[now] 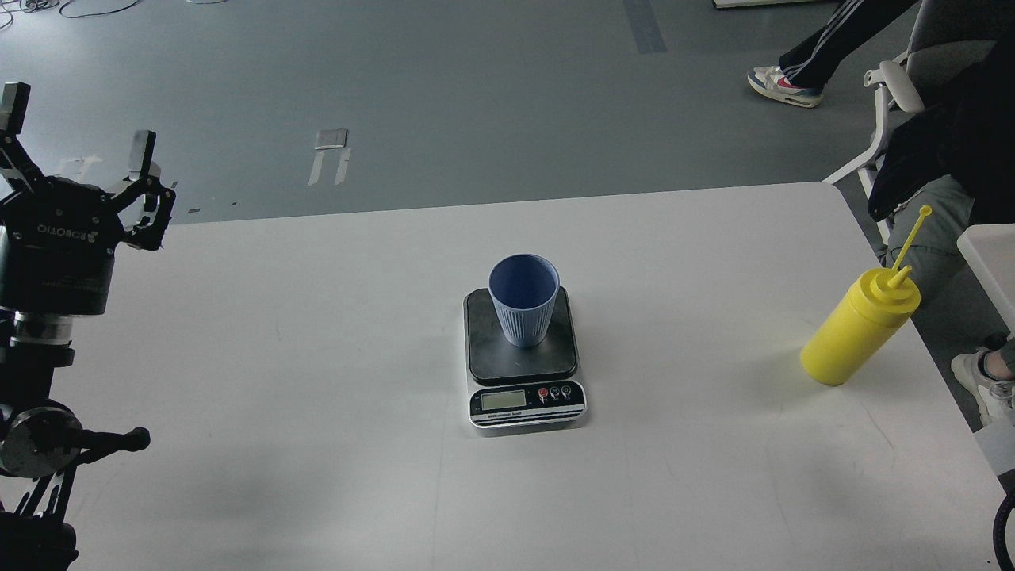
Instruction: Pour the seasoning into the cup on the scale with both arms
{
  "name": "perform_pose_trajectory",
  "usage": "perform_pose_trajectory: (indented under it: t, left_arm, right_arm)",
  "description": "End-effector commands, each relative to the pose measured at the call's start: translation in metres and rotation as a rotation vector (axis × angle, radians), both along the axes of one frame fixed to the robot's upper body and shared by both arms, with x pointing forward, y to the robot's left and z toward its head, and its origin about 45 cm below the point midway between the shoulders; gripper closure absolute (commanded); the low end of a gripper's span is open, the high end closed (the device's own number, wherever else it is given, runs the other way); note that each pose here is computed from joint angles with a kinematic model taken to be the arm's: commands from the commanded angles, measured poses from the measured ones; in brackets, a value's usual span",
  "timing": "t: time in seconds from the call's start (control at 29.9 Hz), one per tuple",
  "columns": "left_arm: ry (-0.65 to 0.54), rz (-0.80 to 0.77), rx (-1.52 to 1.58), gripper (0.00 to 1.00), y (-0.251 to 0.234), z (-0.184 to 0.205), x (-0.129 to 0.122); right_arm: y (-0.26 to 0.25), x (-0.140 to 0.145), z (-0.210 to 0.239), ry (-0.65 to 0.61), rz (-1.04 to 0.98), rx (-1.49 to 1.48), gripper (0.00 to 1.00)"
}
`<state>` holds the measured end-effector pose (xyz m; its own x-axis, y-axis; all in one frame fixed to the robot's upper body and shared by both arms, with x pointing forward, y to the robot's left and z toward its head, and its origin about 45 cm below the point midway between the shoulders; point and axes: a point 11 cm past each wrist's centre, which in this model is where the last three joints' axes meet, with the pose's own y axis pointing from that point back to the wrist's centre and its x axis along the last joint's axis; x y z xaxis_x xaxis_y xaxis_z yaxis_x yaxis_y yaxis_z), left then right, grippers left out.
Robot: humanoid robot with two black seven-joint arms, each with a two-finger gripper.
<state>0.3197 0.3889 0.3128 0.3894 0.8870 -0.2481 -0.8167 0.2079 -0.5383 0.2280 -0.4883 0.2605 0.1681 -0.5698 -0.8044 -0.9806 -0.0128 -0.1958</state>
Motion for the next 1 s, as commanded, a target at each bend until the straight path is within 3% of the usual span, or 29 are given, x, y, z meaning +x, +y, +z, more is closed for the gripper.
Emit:
perform_pose_trajectory:
  t: [0.0, 0.17, 0.37, 0.64, 0.97]
  left_arm:
    - [-0.035, -0.017, 0.007, 0.01, -0.005, 0.017, 0.009]
    - [-0.083, -0.054, 0.027, 0.01, -0.016, 0.044, 0.025]
    - [-0.067, -0.111, 0.074, 0.01, -0.035, 0.065, 0.046]
    - [-0.034, -0.277, 0.099, 0.01, -0.105, 0.078, 0.084]
    - [-0.025, -0.345, 0.006, 0.01, -0.142, 0.064, 0.085]
  right_arm:
    - [-0.006, 0.024, 0.046, -0.087, 0.036, -0.089, 0.04]
    - [0.006, 0.06, 0.113, -0.245, 0.1, -0.184, 0.04]
    - [0.057, 0.109, 0.151, -0.322, 0.2, -0.341, 0.04]
    - [0.165, 0.152, 0.147, -0.372, 0.433, -0.339, 0.02]
    - [0.272, 0.168, 0.114, -0.372, 0.519, -0.349, 0.01]
